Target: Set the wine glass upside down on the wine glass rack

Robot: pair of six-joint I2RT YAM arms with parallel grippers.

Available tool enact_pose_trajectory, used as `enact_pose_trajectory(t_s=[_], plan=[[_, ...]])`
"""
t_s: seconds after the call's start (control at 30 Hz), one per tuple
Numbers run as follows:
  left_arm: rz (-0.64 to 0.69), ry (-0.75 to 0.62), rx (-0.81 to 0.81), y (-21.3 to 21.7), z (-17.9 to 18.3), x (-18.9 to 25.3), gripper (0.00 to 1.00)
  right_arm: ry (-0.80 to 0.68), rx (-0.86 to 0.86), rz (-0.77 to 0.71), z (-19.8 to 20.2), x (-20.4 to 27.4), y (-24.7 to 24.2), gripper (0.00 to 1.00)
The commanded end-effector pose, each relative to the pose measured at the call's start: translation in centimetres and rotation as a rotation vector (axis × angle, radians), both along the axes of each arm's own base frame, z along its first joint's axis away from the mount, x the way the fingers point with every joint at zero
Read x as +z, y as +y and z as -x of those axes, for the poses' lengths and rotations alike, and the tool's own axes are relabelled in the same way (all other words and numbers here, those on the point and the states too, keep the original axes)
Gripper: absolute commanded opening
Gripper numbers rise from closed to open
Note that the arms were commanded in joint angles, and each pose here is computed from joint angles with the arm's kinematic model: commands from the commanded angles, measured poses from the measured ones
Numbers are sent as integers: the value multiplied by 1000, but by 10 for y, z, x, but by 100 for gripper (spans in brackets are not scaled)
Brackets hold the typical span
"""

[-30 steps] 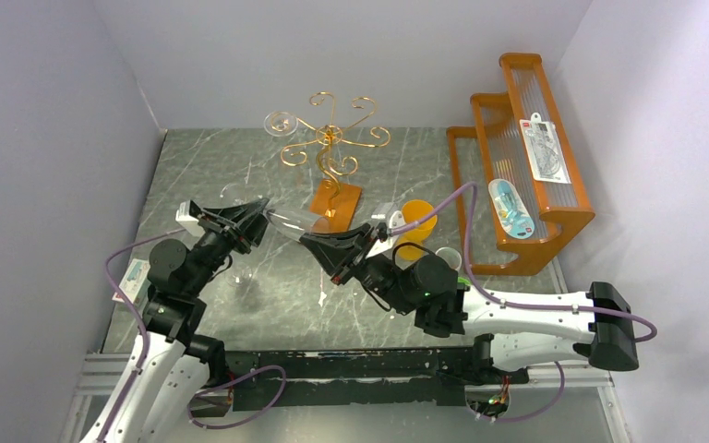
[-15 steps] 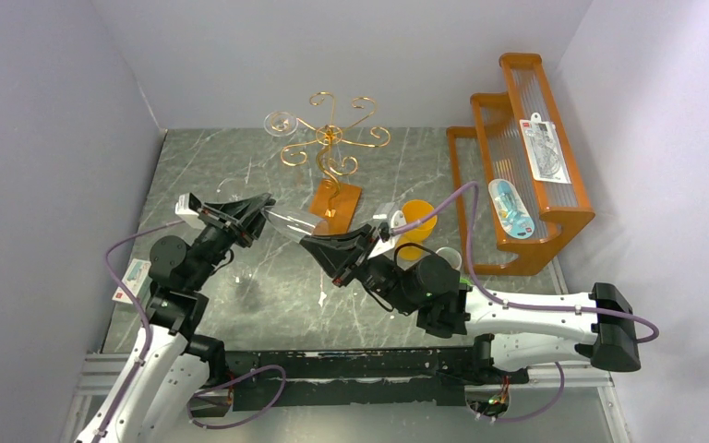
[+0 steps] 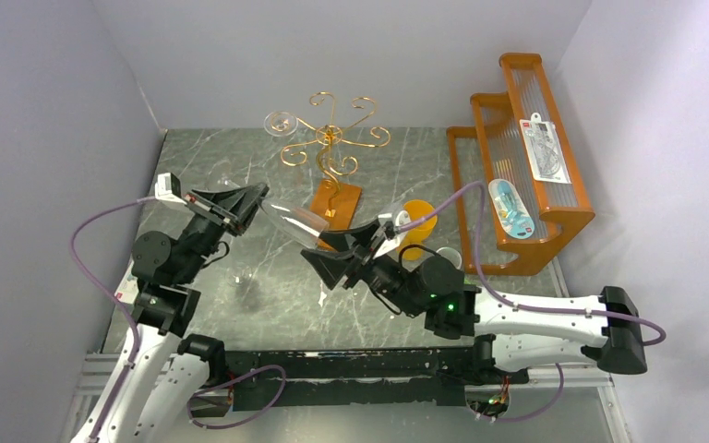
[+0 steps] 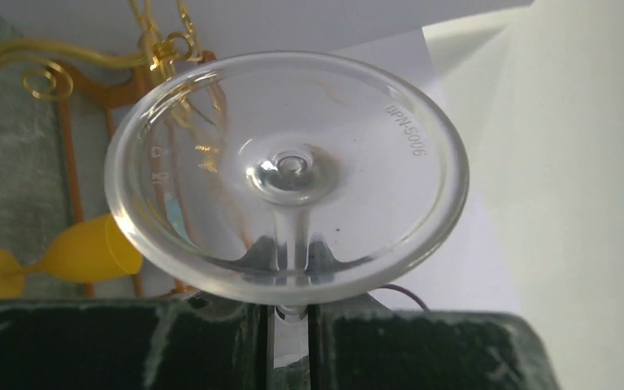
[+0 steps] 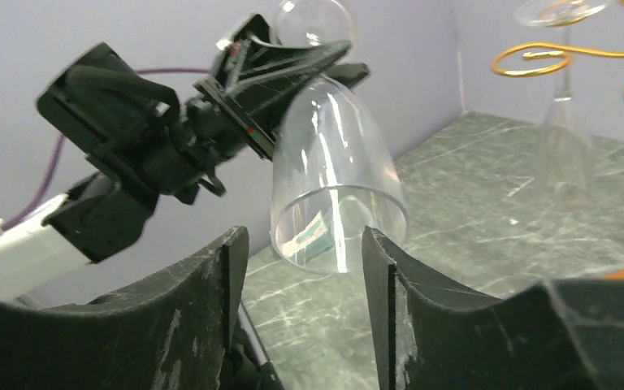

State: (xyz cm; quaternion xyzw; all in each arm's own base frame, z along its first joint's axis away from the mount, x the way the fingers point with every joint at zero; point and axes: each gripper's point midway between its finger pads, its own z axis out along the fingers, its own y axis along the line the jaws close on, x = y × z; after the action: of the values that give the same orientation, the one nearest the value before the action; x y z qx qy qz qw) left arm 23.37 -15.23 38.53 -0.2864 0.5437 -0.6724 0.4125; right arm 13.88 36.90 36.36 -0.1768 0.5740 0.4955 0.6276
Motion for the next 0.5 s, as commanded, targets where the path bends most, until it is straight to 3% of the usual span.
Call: enact_pose_trajectory(t_s=[0.0, 0.2, 0.47], plan=[[-250, -215, 42, -5, 2, 24, 5, 18, -72, 56, -8, -14, -23, 60], [-672, -294, -17, -17, -10, 4, 5, 41, -60, 108, 0, -27, -50, 68], [-1006, -423, -149, -23, -12, -43, 5, 89, -99, 64, -1, -22, -73, 69]])
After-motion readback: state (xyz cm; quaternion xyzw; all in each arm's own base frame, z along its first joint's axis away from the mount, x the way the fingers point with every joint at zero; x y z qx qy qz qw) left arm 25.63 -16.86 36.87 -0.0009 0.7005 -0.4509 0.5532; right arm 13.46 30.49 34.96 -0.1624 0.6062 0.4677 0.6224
